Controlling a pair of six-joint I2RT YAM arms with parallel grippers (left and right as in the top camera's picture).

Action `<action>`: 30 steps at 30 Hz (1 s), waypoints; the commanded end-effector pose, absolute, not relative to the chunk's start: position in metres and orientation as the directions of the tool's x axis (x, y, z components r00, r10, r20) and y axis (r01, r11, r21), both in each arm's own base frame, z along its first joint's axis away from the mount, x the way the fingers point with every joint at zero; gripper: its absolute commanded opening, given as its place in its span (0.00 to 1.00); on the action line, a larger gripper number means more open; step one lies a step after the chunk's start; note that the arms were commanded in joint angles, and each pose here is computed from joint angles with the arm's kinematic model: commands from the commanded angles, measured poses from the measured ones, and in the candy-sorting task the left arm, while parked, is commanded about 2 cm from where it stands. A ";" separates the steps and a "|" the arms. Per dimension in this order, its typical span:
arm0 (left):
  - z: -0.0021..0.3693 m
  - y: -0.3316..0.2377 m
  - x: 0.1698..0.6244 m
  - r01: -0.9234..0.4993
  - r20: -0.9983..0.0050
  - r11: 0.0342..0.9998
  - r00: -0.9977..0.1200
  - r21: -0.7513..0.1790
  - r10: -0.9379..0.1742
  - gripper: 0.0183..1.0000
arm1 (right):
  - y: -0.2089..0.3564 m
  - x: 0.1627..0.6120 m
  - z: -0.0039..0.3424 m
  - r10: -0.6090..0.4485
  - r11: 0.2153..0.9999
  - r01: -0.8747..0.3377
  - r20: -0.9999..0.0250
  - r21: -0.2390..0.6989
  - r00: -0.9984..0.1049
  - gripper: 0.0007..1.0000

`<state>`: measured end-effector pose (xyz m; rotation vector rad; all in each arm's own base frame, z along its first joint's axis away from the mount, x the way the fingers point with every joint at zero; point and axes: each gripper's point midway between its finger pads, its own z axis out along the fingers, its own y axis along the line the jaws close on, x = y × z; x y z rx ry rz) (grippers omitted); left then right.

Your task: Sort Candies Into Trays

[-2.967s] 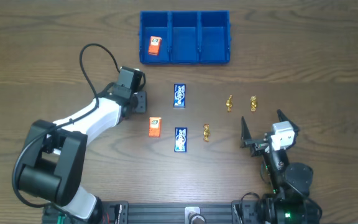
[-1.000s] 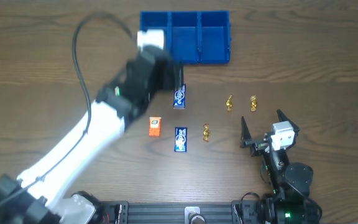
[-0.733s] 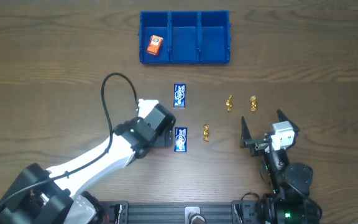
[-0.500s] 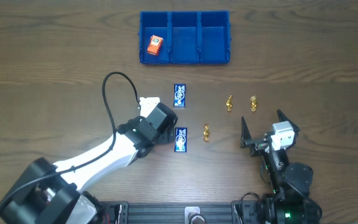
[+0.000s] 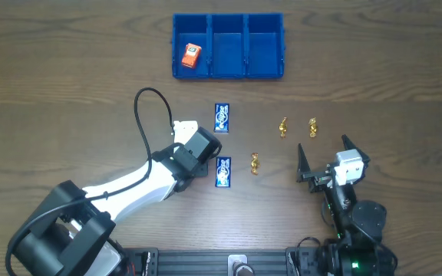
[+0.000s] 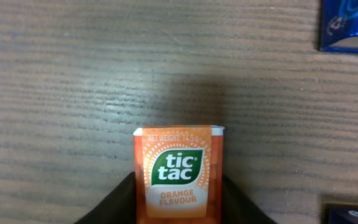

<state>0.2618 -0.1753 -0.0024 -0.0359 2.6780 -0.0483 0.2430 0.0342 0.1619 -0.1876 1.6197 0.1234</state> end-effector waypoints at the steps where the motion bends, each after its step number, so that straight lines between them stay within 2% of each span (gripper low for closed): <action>1: -0.006 -0.174 0.263 -0.022 -0.443 1.000 -0.896 -0.020 -0.028 0.27 | 0.035 0.243 0.161 -0.061 0.979 -0.199 -0.997 -0.050 -0.047 1.00; 5: 0.022 -0.187 0.285 0.002 -0.501 1.000 -0.866 -0.028 -0.013 0.24 | 0.035 0.243 0.161 -0.061 0.979 -0.199 -0.997 -0.050 -0.047 1.00; 10: 0.129 -0.198 0.345 -0.021 -0.666 0.999 -0.746 0.050 0.017 0.23 | 0.035 0.243 0.161 -0.061 0.979 -0.199 -0.997 -0.050 -0.047 1.00; 13: 0.205 -0.198 0.400 -0.026 -0.773 0.999 -0.634 0.035 0.011 0.24 | 0.035 0.243 0.161 -0.061 0.979 -0.199 -0.997 -0.050 -0.047 1.00; 16: 0.240 -0.188 0.450 -0.053 -0.810 0.999 -0.586 0.013 -0.021 0.24 | 0.035 0.243 0.161 -0.061 0.979 -0.199 -0.997 -0.050 -0.047 1.00; 19: 0.232 -0.188 0.490 -0.024 -0.792 0.999 -0.609 -0.028 -0.037 0.24 | 0.035 0.243 0.161 -0.061 0.979 -0.198 -0.997 -0.050 -0.047 1.00; 23: 0.178 -0.183 0.529 -0.016 -0.729 0.996 -0.681 -0.084 -0.072 0.25 | 0.035 0.243 0.161 -0.061 0.979 -0.199 -0.997 -0.050 -0.047 1.00; 26: 0.143 -0.179 0.540 -0.022 -0.687 0.994 -0.721 -0.109 -0.091 0.26 | 0.035 0.243 0.161 -0.061 0.979 -0.198 -0.997 -0.050 -0.047 1.00; 30: 0.124 -0.174 0.543 -0.037 -0.664 0.994 -0.741 -0.105 -0.098 0.25 | 0.035 0.243 0.161 -0.061 0.979 -0.199 -0.997 -0.050 -0.047 1.00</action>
